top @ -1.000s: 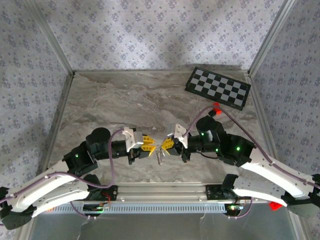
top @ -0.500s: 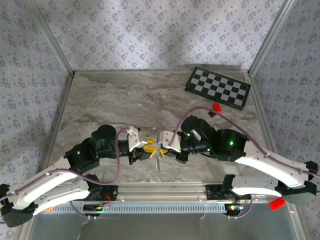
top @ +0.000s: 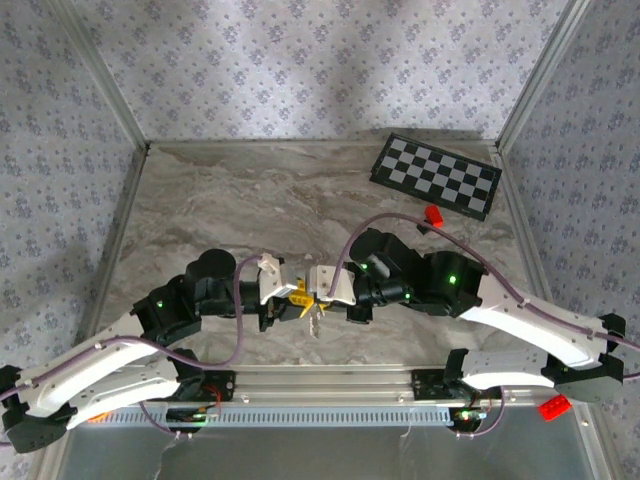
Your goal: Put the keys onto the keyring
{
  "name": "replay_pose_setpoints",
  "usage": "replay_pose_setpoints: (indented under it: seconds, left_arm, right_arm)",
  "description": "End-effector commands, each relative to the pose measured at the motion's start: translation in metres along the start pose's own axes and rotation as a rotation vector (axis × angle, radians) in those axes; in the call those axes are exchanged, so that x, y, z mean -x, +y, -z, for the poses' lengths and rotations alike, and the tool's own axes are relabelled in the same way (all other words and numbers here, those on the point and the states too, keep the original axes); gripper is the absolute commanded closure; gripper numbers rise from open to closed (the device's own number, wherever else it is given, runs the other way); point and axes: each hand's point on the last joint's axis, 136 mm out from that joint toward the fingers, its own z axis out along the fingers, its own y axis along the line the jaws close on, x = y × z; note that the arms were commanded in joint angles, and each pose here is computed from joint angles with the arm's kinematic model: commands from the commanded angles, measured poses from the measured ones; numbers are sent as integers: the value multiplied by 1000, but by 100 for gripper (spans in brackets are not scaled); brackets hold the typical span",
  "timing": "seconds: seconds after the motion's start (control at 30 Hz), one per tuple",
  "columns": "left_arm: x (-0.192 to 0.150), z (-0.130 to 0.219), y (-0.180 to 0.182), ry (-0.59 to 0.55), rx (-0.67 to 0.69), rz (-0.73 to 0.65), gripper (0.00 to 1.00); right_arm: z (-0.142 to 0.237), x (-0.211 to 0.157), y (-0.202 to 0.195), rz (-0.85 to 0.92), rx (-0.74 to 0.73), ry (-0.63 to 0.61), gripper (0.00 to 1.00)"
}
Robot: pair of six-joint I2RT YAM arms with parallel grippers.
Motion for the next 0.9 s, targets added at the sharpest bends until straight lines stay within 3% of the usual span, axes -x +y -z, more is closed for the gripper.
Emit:
replay_pose_setpoints:
  seconds: [0.0,0.6,0.87]
  left_arm:
    - [11,3,-4,-22,-14,-13,83]
    - [4,4,3,-14,31,-18,86]
    - [4,6,5,-24,48,-19,77]
  right_arm:
    - [10,12,-1,27,-8,-33,100]
    - [14,16,3,34,9,-56,100]
    - [19,18,8,45,18,-85,100]
